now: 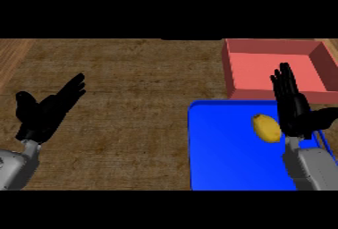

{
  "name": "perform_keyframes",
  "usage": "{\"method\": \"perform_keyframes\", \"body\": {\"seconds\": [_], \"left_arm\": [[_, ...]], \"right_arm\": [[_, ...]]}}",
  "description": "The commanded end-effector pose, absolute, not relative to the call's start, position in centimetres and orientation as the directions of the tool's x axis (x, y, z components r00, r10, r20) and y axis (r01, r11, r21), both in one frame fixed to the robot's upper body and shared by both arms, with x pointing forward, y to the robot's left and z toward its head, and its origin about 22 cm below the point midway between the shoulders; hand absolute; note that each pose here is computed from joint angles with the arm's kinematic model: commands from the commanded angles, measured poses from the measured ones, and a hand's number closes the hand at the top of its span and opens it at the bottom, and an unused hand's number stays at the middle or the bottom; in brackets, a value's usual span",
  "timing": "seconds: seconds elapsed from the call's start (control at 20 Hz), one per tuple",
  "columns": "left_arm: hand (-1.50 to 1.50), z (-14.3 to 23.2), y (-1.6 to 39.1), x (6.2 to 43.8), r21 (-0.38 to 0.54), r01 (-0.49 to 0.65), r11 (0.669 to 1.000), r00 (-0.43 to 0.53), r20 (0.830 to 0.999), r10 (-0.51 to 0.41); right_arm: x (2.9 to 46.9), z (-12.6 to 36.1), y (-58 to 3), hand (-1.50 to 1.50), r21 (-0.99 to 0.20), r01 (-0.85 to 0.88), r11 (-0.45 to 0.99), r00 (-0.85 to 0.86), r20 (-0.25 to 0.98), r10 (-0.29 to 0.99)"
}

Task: Pick the lemon from the tray and place it in the cardboard box

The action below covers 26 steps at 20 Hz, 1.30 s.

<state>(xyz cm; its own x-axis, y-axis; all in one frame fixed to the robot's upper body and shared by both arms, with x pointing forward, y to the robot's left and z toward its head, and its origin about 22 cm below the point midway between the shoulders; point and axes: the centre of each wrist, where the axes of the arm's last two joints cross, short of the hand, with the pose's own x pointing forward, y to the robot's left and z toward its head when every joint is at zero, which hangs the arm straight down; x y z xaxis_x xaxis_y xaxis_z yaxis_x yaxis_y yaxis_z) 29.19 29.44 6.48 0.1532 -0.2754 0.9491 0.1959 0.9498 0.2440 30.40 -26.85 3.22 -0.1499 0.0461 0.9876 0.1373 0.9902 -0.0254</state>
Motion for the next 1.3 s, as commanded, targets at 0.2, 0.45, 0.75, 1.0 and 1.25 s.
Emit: {"method": "perform_keyframes", "body": {"seconds": [0.2,0.45,0.75,1.0,1.25], "left_arm": [[0.0,6.0,24.6,28.7,0.287,0.228,0.93,-0.092,0.958,-0.273],[0.0,5.5,23.9,28.2,0.265,0.265,0.927,-0.055,0.964,-0.259],[0.0,4.2,22.2,27.4,0.249,0.269,0.93,-0.069,0.969,-0.239],[0.0,4.1,22.7,27.9,0.284,0.259,0.923,-0.094,0.959,-0.268],[0.0,3.8,23.3,26.6,0.268,0.251,0.93,-0.081,0.963,-0.256]], "right_arm": [[24.9,0.5,-28.3,-1.5,-0.045,-0.056,0.997,-0.186,0.982,0.034],[23.8,1.2,-33.7,-1.5,-0.606,0.146,0.782,-0.294,0.728,0.619],[19.0,-0.8,-34.3,-1.5,-0.769,0.286,0.571,-0.399,0.446,0.801],[14.7,5.3,-36.1,-1.5,-0.828,0.272,0.49,-0.364,0.383,0.849],[11.9,9.7,-35.5,-1.5,-0.878,0.056,0.476,-0.313,0.437,0.843]]}}
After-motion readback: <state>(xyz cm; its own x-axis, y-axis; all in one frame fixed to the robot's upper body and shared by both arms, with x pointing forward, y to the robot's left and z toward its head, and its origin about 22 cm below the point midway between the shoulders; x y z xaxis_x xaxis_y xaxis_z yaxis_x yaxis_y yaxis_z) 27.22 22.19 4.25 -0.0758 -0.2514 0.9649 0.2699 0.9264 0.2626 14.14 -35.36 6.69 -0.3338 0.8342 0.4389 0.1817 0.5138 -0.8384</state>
